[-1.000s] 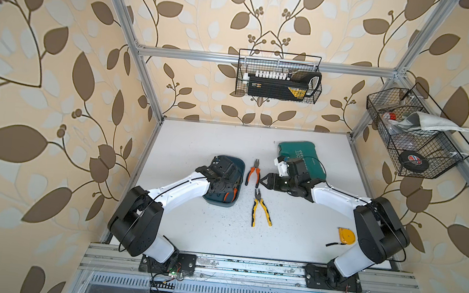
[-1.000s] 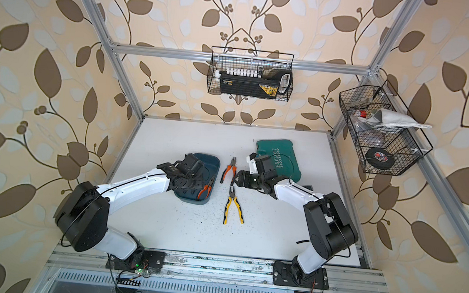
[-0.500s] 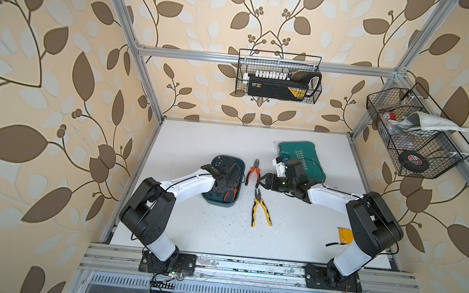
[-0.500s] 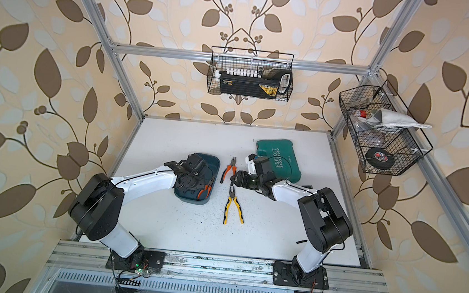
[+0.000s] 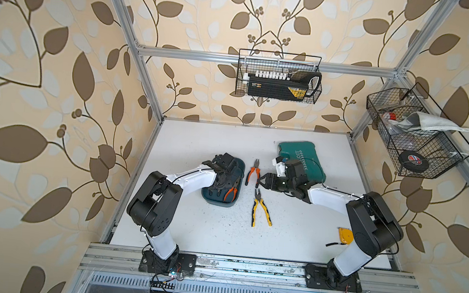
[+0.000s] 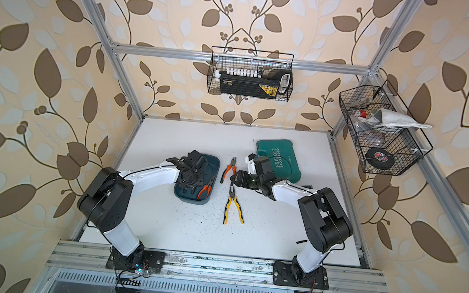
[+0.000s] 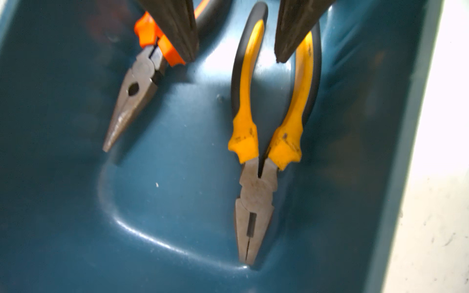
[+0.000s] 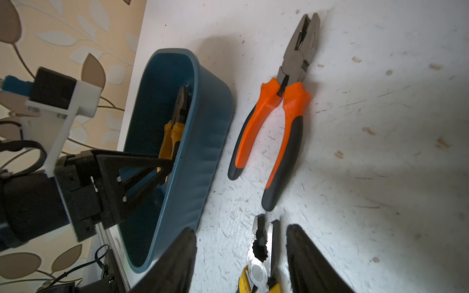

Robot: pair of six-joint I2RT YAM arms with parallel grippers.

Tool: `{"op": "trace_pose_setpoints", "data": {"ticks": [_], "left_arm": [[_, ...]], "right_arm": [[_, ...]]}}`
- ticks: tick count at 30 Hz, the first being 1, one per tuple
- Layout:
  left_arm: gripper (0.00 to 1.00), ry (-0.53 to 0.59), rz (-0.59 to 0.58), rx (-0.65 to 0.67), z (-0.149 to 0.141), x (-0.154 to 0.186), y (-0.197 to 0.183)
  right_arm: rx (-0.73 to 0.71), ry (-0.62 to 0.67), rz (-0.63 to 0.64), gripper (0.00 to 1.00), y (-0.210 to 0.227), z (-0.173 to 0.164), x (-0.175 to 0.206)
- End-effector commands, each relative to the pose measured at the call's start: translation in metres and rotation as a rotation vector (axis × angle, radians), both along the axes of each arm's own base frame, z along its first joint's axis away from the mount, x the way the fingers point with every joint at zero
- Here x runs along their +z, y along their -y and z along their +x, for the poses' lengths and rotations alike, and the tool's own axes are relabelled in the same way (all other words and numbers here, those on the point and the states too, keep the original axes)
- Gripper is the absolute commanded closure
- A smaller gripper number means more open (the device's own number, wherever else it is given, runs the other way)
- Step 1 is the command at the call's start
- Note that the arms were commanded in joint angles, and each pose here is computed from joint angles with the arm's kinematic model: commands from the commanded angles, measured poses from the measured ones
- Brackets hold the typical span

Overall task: Take the pliers out of the storage box
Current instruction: Pick up the pliers from the storage box.

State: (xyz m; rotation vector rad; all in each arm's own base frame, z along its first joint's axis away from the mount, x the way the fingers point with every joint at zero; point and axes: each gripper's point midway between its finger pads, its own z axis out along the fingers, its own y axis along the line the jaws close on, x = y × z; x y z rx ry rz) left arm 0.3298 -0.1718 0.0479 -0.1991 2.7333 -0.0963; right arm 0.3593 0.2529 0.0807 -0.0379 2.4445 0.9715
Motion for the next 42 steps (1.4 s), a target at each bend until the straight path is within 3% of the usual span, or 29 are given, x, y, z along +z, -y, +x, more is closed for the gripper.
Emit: {"op": "trace_pose_setpoints", "data": {"ticks": [1, 30, 32, 37, 42], "left_arm": [[0.47, 0.032, 0.003, -0.02, 0.014, 0.009, 0.004], [0.61, -0.05, 0.062, 0.0, 0.021, -0.031, -0.003], [0.66, -0.062, 0.065, 0.0, 0.02, -0.036, -0.003], [0.98, -0.069, 0.055, -0.001, 0.019, -0.038, -0.002], [1.0, -0.053, 0.048, -0.001, 0.018, -0.028, -0.003]], "right_arm": [[0.013, 0.009, 0.0, 0.41, -0.004, 0.004, 0.003], [0.021, -0.001, -0.001, 0.41, -0.007, 0.007, 0.002], [0.022, 0.003, -0.003, 0.41, -0.007, 0.007, 0.003], [0.021, 0.004, -0.003, 0.41, -0.006, 0.007, 0.003], [0.023, 0.005, -0.001, 0.41, -0.007, 0.007, 0.005]]}}
